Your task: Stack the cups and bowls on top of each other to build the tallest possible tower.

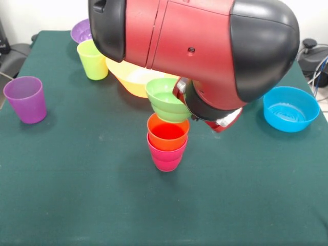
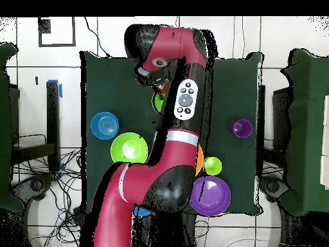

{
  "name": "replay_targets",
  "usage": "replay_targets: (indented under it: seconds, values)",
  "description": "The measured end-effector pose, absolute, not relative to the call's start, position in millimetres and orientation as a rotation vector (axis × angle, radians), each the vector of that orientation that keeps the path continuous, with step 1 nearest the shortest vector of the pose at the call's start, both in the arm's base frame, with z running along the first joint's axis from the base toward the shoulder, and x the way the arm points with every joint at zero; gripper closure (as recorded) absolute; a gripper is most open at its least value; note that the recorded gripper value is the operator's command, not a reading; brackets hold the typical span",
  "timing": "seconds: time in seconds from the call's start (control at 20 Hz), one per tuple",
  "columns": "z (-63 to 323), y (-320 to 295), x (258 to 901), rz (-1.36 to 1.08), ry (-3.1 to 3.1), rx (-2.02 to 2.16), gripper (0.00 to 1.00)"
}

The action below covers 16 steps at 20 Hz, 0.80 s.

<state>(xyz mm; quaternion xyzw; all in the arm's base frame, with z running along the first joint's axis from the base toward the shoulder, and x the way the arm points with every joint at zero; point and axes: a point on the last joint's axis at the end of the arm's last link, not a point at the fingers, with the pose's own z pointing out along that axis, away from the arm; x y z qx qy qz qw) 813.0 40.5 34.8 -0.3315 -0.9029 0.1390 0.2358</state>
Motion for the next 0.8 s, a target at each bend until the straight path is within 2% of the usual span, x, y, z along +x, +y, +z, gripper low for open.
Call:
replay_targets:
  seconds: [0.8]
  values:
    - [32.0, 42.0, 813.5, 0.374, -2.447, -0.918, 1.0]
